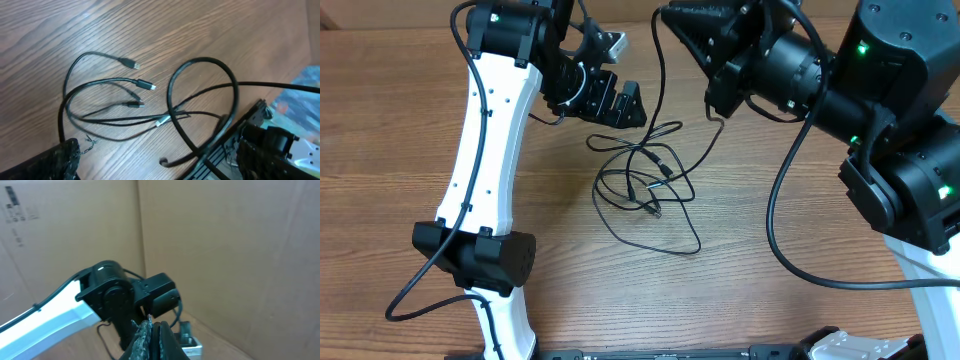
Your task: Untangle cables
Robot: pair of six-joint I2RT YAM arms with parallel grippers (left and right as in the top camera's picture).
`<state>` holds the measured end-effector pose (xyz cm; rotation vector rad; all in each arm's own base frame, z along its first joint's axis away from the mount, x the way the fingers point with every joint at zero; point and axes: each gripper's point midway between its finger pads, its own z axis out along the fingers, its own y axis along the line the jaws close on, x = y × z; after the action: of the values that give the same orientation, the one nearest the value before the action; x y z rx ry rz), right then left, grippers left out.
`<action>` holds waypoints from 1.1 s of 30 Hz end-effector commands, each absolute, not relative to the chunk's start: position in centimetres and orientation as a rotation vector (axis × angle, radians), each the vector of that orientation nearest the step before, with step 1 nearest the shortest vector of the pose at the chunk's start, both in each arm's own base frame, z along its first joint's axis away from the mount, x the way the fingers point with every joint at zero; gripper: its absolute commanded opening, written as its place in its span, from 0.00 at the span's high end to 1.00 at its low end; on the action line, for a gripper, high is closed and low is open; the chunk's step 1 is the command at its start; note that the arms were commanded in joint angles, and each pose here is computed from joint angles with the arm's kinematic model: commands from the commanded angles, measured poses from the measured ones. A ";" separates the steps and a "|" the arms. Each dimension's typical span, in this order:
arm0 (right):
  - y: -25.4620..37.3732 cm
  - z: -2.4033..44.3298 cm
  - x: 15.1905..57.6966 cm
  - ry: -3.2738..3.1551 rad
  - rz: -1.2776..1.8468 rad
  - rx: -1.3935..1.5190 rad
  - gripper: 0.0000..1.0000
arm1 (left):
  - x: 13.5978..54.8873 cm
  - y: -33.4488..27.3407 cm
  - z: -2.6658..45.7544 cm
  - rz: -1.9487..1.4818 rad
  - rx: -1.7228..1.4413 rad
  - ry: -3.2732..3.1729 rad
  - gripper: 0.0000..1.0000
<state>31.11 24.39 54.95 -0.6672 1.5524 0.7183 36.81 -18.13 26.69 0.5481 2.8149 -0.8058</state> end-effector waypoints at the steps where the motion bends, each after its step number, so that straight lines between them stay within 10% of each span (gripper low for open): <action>1: 23.1 56.9 30.8 1.503 0.665 -0.614 0.96 | 36.6 -17.9 26.9 -0.776 0.471 2.845 0.00; 33: 19.4 66.7 29.6 1.119 0.581 -0.472 0.96 | 34.0 -22.5 21.2 -0.713 0.728 2.938 0.00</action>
<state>30.91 21.67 64.47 -0.5271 1.1767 0.6294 34.33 -22.76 22.11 0.6874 2.9245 -0.7511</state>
